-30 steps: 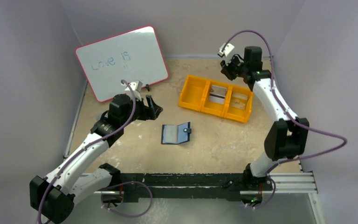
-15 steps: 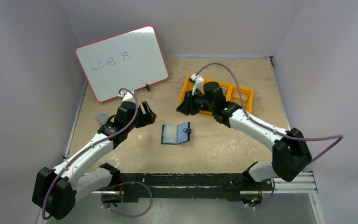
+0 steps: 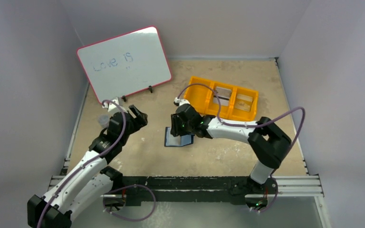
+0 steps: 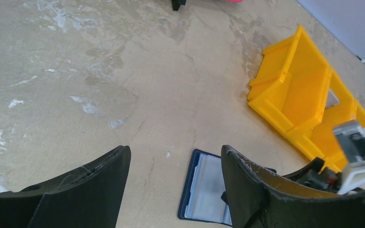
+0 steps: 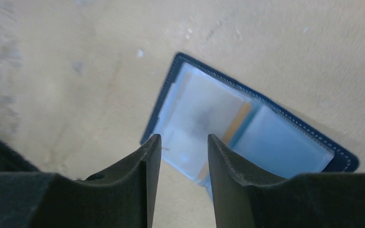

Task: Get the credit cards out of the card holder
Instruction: Adjust the card holder at the center of the board.

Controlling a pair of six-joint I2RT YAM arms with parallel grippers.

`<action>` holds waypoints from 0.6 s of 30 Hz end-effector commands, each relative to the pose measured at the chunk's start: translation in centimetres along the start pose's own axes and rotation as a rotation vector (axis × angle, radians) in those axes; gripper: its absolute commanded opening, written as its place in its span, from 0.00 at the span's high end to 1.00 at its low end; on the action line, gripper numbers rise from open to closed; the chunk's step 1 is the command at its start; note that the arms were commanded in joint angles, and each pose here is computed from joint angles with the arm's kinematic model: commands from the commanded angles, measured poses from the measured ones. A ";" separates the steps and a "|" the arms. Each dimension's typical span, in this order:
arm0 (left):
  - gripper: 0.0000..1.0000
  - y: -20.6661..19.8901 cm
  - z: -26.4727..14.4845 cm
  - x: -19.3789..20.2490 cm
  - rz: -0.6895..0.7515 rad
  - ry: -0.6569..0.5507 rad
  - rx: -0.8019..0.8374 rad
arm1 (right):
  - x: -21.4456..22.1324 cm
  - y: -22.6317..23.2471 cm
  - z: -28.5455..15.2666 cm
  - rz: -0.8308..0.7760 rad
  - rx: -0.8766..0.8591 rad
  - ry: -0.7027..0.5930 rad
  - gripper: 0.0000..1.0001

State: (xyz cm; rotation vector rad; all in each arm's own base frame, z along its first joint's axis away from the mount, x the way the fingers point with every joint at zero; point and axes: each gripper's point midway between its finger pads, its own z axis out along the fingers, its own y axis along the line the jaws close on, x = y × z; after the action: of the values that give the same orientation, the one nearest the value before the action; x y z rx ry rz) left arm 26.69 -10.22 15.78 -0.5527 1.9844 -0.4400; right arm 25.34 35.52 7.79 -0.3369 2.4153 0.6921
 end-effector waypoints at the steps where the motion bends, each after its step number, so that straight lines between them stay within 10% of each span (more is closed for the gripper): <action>1: 0.31 0.9 0.0 -0.6 -0.016 -0.035 -0.044 | -0.3 -1.0 0.5 0.004 0.146 -0.015 0.55; 18: 0.31 0.7 -0.2 -1.0 -0.022 -0.048 -0.036 | 3.4 -2.1 2.9 -0.154 0.314 0.090 0.43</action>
State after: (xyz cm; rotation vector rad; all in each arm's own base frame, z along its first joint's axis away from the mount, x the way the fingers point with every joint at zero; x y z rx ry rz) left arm 26.41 -9.66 14.81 -0.5637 2.0119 -0.3929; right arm 24.76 35.07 2.82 -0.4003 2.5104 0.2872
